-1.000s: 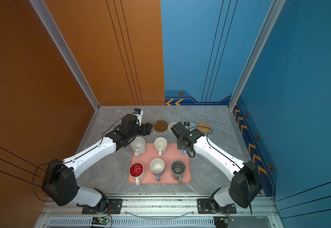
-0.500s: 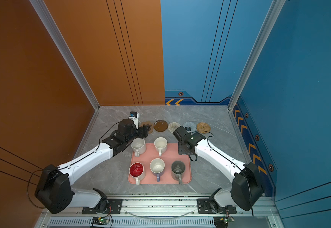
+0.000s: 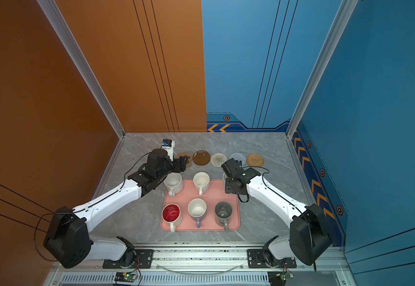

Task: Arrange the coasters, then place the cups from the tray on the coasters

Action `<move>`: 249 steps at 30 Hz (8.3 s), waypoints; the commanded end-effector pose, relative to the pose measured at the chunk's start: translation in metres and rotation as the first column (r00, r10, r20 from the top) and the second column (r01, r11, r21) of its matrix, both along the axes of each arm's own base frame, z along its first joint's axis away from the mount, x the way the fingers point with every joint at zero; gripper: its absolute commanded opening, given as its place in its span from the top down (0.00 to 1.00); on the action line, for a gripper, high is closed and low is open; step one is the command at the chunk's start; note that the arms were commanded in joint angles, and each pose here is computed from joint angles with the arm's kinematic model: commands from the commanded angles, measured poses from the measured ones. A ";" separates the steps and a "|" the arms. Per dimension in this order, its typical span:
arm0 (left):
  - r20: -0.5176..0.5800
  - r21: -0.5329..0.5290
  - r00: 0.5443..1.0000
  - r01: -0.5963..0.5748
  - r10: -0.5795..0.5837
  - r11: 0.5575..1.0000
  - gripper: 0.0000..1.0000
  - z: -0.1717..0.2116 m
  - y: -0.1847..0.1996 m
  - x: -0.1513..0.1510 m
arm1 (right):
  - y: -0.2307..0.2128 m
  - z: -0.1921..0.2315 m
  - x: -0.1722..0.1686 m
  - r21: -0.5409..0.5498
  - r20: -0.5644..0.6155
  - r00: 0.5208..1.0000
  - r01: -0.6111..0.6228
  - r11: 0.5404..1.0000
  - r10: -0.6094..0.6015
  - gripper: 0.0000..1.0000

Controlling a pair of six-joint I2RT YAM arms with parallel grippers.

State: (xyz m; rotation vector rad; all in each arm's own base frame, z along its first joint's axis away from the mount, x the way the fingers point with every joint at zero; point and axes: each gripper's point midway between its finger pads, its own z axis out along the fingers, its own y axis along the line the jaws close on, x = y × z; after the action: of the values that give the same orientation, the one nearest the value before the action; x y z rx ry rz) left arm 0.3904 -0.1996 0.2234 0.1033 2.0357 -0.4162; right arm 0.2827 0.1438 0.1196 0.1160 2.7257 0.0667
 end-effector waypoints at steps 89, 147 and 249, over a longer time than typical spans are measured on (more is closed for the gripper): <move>-0.014 -0.090 0.999 -0.050 0.049 0.995 0.19 -0.011 0.026 0.006 | -0.030 0.066 0.076 -0.059 0.123 0.989 -0.074 0.996 0.081 1.00; -0.025 -0.095 0.998 -0.063 0.061 0.993 0.19 -0.014 0.032 0.010 | -0.143 -0.030 0.188 -0.110 -0.089 0.985 0.140 0.984 -0.150 1.00; -0.008 -0.105 0.998 -0.070 0.070 0.992 0.19 -0.008 0.039 0.002 | -0.140 -0.019 0.189 -0.108 -0.056 0.982 0.175 0.979 -0.182 1.00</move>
State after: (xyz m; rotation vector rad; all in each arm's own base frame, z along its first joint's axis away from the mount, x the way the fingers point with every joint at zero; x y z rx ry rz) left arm 0.3958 -0.1635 0.2106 -0.0339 2.0284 -0.4636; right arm 0.4624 0.0059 0.0910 0.3468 2.8185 -0.1018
